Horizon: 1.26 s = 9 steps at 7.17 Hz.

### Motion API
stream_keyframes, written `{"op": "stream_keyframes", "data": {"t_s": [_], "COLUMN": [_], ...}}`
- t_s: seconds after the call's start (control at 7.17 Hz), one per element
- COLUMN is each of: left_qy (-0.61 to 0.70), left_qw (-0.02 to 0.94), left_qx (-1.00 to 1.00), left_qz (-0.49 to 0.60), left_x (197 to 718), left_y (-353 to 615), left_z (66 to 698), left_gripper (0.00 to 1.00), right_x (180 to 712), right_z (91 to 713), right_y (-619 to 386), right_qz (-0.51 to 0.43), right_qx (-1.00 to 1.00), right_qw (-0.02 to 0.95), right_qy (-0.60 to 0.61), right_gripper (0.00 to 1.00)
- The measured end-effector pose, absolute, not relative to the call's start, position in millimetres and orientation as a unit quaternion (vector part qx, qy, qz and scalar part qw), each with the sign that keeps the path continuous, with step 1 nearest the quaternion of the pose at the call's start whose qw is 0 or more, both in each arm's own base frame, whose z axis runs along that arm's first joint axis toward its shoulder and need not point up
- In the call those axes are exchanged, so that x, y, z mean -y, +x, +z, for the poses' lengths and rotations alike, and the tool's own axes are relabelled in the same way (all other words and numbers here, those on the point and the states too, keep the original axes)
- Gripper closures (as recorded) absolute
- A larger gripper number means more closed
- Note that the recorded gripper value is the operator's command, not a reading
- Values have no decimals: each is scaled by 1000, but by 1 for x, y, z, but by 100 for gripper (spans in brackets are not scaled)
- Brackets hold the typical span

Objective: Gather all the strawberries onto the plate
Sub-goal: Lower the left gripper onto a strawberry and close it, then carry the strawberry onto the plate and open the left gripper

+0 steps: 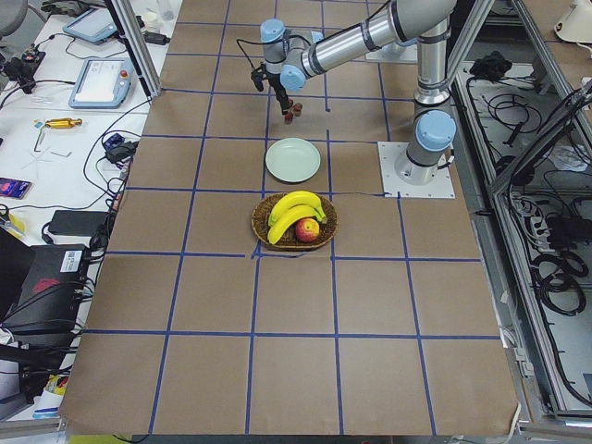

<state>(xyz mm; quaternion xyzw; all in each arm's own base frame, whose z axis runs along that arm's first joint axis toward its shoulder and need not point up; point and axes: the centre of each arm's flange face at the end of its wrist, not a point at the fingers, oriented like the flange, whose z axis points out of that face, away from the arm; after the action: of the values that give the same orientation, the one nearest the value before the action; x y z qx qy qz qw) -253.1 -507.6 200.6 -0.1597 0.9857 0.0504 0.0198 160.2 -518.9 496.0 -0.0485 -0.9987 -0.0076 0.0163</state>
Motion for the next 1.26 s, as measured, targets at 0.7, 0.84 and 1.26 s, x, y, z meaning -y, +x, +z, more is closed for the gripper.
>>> {"op": "stream_keyframes", "data": {"t_s": [0.7,0.84,1.26], "left_qy": [-162,-161,-115], "left_qw": [26,27,60], "left_qx": [-984,-984,-991], "left_qz": [67,67,43], "left_x": [497,496,496], "left_y": [-260,-260,-243], "left_z": [171,171,203], "left_gripper": [100,100,100], "right_x": [519,519,519], "right_z": [496,496,497], "right_y": [160,160,160], "right_qz": [-8,-8,-6], "right_qx": [999,999,999], "right_qw": [16,16,17], "right_qy": [-48,-48,-48], "right_gripper": [0,0,0]}}
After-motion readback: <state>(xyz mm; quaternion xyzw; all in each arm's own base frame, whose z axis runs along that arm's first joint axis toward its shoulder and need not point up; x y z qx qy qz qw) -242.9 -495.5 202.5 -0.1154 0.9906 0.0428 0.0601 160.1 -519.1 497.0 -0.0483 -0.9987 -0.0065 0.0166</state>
